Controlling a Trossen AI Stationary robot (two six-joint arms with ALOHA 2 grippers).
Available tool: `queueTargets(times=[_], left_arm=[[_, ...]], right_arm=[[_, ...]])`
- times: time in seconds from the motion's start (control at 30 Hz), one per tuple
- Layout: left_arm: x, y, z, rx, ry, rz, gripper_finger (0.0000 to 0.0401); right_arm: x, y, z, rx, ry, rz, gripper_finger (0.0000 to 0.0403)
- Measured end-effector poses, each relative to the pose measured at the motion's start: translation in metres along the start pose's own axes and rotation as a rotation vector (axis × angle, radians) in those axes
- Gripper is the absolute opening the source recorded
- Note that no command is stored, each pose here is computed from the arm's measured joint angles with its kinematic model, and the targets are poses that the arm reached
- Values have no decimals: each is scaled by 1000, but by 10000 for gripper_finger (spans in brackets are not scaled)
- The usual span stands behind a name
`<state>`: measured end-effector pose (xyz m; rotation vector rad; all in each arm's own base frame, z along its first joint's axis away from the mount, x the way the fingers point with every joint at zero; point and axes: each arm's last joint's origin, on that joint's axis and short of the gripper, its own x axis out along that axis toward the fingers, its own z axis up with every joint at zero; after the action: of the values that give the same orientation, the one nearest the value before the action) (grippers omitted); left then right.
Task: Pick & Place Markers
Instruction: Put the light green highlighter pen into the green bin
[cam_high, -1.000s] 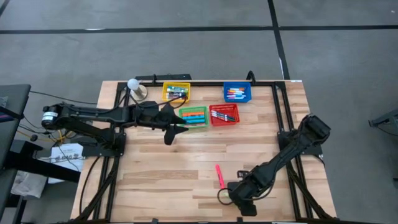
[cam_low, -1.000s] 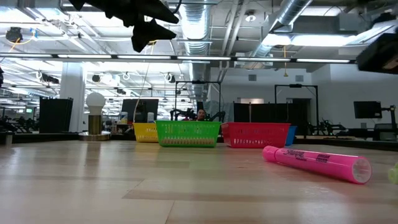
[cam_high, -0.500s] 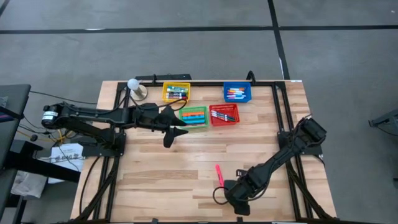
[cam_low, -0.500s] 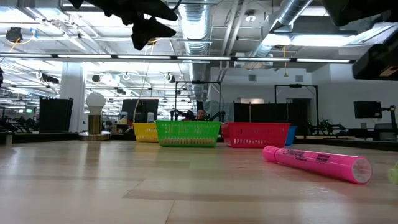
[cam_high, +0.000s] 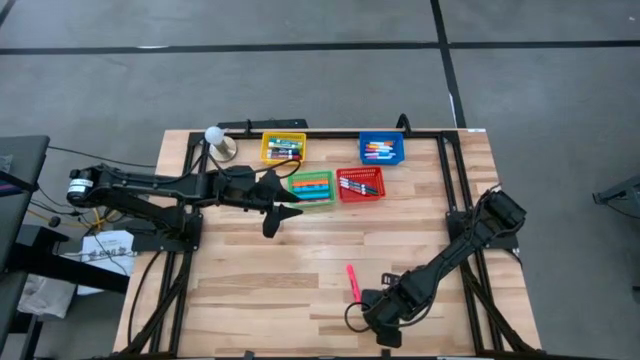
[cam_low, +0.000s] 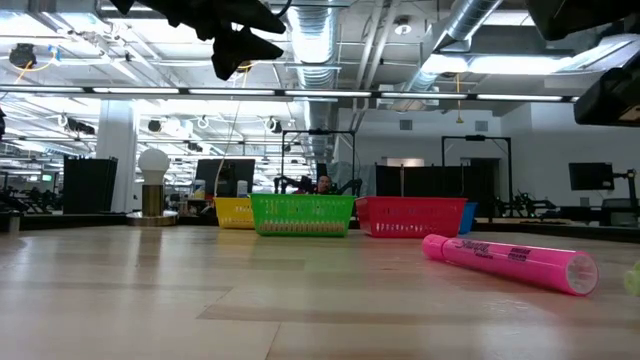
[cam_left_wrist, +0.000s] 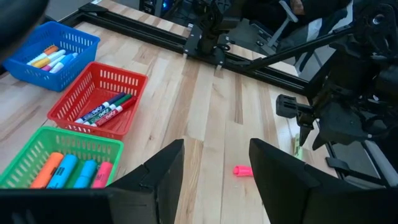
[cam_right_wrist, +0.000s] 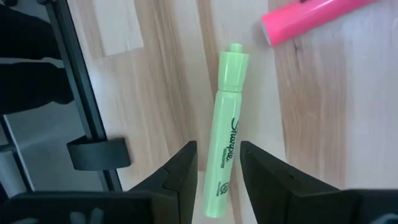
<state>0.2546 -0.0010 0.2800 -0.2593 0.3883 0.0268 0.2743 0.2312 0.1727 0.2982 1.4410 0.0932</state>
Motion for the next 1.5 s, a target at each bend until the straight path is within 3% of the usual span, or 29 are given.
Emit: queueTargets(times=[0.4, 0.6, 0.87, 1.0, 1.3, 1.5], left_arm=[[0, 0, 0, 17, -3, -1, 181], [0, 0, 0, 19, -5, -1, 181], [0, 0, 1, 19, -6, -1, 181], [0, 0, 1, 19, -6, -2, 181], [0, 0, 1, 15, -6, -2, 181], [0, -4, 0, 21, 7, -59, 181]], right_arm=[[37, -4, 2, 28, 45, -52, 111], [38, -4, 2, 59, 26, -71, 109], [38, -5, 1, 59, 33, -76, 51], [33, -5, 1, 58, 28, -66, 45], [-23, -3, -1, 52, -96, -8, 46], [-84, -21, 8, 86, -360, -31, 47]])
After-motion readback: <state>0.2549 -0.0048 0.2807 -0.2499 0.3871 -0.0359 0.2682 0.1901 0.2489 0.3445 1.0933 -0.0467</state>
